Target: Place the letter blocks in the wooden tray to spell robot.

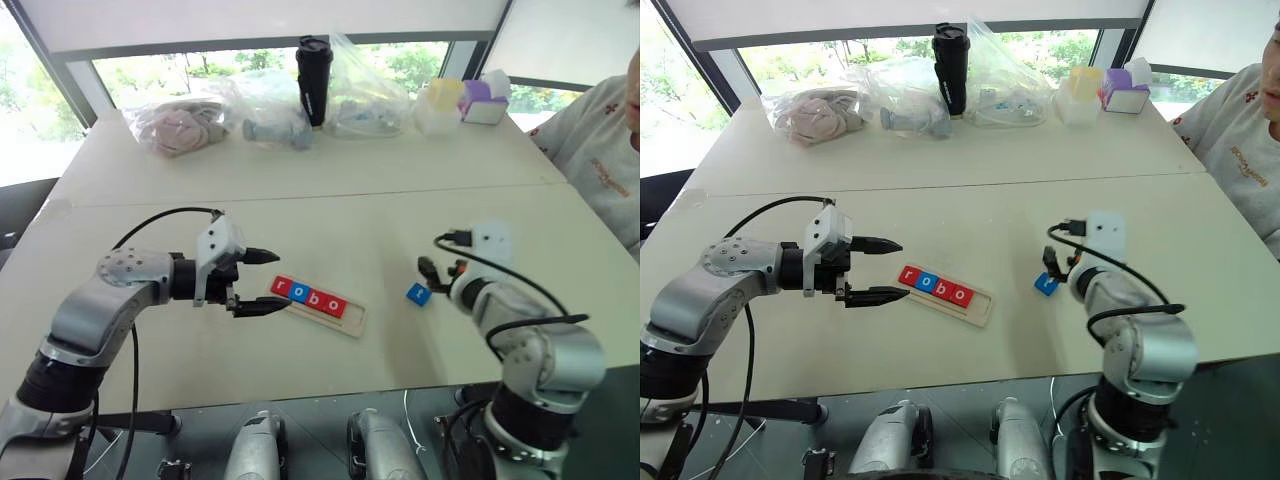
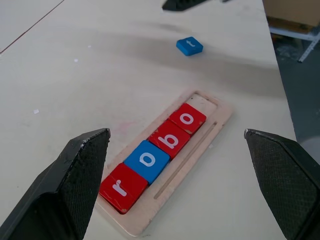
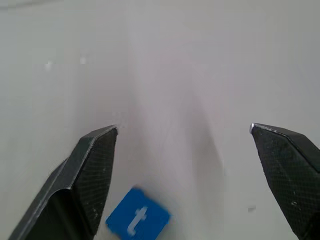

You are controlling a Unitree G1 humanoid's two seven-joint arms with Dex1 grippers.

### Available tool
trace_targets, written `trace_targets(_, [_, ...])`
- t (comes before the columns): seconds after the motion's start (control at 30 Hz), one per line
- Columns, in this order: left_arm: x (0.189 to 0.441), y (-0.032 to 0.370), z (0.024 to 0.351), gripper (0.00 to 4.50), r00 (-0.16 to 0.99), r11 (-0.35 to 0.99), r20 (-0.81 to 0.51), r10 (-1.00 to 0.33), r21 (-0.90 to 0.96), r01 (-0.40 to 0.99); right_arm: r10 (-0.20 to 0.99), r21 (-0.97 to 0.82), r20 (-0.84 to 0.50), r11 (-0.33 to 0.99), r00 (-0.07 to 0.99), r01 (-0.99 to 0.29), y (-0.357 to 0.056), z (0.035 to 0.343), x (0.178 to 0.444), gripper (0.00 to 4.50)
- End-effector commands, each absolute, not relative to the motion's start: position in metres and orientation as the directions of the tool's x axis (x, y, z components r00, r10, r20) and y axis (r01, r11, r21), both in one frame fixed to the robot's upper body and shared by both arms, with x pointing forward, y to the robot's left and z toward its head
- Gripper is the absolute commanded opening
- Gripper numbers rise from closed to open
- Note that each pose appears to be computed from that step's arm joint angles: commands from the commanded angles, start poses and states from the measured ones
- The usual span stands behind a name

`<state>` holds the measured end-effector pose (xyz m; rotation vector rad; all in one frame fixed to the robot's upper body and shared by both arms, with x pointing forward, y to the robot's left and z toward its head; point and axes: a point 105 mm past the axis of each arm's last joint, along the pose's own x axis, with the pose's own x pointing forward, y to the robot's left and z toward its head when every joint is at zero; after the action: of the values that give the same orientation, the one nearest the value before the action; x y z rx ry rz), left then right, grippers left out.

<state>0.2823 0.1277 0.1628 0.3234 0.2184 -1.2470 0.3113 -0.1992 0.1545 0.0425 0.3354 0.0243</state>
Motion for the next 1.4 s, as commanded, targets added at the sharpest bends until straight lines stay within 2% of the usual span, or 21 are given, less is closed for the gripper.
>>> trace_targets(0.03, [0.281, 0.124, 0.168, 4.5, 0.289, 0.252, -0.33, -0.899, 0.153, 0.956, 0.305, -0.012, -0.184, 0.95, 0.934, -0.312, -0.191, 0.195, 0.305, 4.47])
trace_targets(0.13, [0.281, 0.122, 0.17, 4.5, 0.28, 0.24, -0.327, -0.903, 0.159, 0.958, 0.491, -0.081, -0.212, 0.853, 0.845, -0.516, -0.189, 0.191, 0.286, 4.47])
trace_targets(0.27, [0.282, 0.123, 0.172, 4.5, 0.273, 0.229, -0.334, -0.902, 0.167, 0.959, 0.572, -0.106, -0.326, 0.769, 0.753, -0.631, -0.198, 0.157, 0.265, 4.47])
trace_targets(0.53, [0.284, 0.124, 0.176, 4.5, 0.268, 0.221, -0.342, -0.9, 0.173, 0.96, 0.588, -0.084, -0.382, 0.746, 0.713, -0.661, -0.212, 0.117, 0.27, 4.47])
trace_targets(1.0, [0.276, 0.122, 0.175, 4.5, 0.276, 0.227, -0.346, -0.897, 0.176, 0.958, 0.597, -0.104, -0.404, 0.723, 0.693, -0.683, -0.209, 0.09, 0.291, 4.47])
trace_targets(1.1, [0.276, 0.123, 0.175, 4.5, 0.282, 0.234, -0.346, -0.895, 0.175, 0.956, 0.6, -0.102, -0.403, 0.721, 0.691, -0.686, -0.208, 0.089, 0.291, 3.65])
trace_targets(1.27, [0.277, 0.123, 0.175, 4.5, 0.286, 0.237, -0.346, -0.894, 0.176, 0.955, 0.597, -0.111, -0.406, 0.719, 0.692, -0.686, -0.208, 0.089, 0.294, 1.16])
trace_targets(1.4, [0.278, 0.124, 0.176, 4.5, 0.29, 0.241, -0.347, -0.892, 0.177, 0.954, 0.591, -0.138, -0.41, 0.713, 0.695, -0.688, -0.21, 0.092, 0.295, 1.17])
